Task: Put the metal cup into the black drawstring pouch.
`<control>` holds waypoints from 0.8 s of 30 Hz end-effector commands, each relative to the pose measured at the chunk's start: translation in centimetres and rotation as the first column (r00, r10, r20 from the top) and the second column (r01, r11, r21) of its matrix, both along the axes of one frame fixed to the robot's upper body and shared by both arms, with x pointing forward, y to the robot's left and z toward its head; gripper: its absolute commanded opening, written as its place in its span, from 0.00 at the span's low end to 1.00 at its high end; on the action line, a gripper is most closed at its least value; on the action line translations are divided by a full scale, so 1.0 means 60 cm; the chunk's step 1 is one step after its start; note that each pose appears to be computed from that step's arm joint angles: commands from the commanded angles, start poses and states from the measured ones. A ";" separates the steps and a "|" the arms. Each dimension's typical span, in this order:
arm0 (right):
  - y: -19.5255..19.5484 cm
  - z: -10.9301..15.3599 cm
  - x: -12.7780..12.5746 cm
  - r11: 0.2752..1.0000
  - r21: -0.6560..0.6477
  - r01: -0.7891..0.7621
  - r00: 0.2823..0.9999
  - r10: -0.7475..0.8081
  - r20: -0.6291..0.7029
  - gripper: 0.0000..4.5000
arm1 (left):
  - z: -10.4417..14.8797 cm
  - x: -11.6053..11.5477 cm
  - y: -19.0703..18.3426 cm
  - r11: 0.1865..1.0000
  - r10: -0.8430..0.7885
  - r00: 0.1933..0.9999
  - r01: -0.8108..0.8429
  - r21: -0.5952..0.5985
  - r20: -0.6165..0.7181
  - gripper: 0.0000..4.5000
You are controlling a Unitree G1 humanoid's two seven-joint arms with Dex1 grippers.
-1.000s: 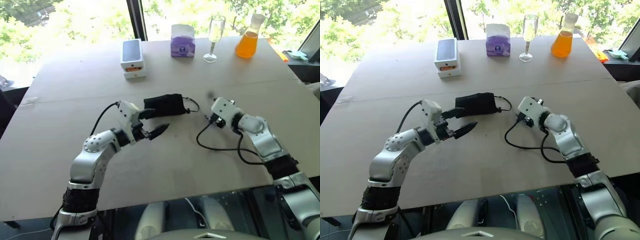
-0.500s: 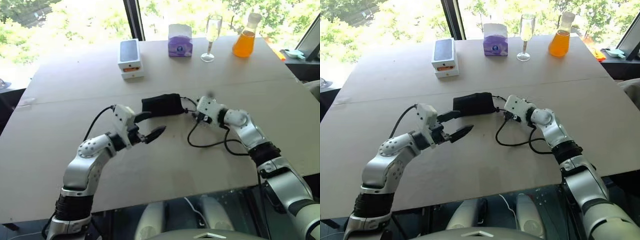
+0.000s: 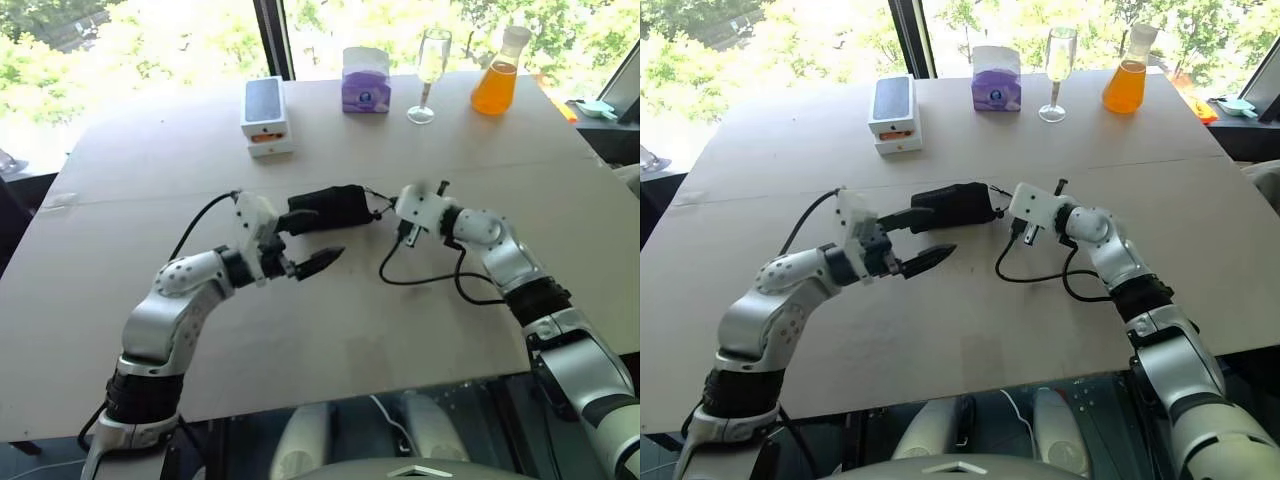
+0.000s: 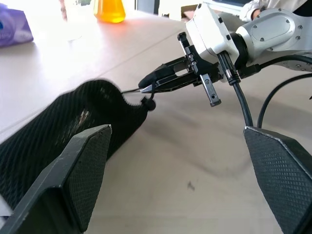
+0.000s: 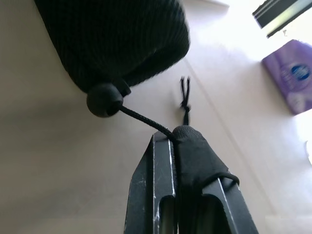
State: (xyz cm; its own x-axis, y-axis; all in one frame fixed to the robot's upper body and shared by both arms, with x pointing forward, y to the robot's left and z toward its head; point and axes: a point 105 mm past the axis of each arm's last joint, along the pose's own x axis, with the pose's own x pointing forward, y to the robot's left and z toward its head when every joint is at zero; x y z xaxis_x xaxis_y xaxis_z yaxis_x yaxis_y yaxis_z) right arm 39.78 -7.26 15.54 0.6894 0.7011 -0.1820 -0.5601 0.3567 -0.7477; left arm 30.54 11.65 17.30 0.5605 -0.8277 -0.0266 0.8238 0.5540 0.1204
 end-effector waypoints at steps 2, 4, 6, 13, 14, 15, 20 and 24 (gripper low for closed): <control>0.000 0.080 -0.030 0.999 0.041 -0.006 0.992 0.001 0.124 0.01 | 0.020 0.029 -0.037 0.998 0.006 0.999 -0.008 0.059 0.031 1.00; 0.001 0.094 -0.038 0.999 0.044 0.002 0.991 -0.008 0.137 0.01 | 0.022 0.047 -0.051 0.997 0.005 1.000 -0.007 0.073 0.027 1.00; 0.002 0.098 -0.043 0.999 0.033 0.011 0.989 -0.016 0.144 0.01 | 0.025 0.060 -0.064 0.996 -0.016 0.999 0.013 0.085 0.034 1.00; 0.007 0.108 -0.053 0.999 0.032 0.034 0.987 -0.039 0.156 0.01 | 0.038 0.105 -0.110 0.987 -0.100 0.991 0.088 0.131 0.086 1.00; 0.008 0.108 -0.053 0.999 0.032 0.037 0.987 -0.041 0.156 0.01 | 0.040 0.109 -0.114 0.988 -0.106 0.991 0.096 0.122 0.085 1.00; 0.008 0.108 -0.054 0.999 0.031 0.038 0.987 -0.043 0.156 0.01 | 0.040 0.112 -0.116 0.988 -0.110 0.990 0.100 0.115 0.084 1.00; 0.010 0.109 -0.058 0.998 0.035 0.044 0.987 -0.049 0.154 0.01 | 0.032 0.115 -0.129 0.983 -0.150 0.985 0.140 0.120 0.082 1.00; 0.012 0.109 -0.060 0.999 0.031 0.044 0.987 -0.048 0.154 0.00 | 0.027 0.121 -0.142 0.983 -0.155 0.984 0.145 0.113 0.085 0.95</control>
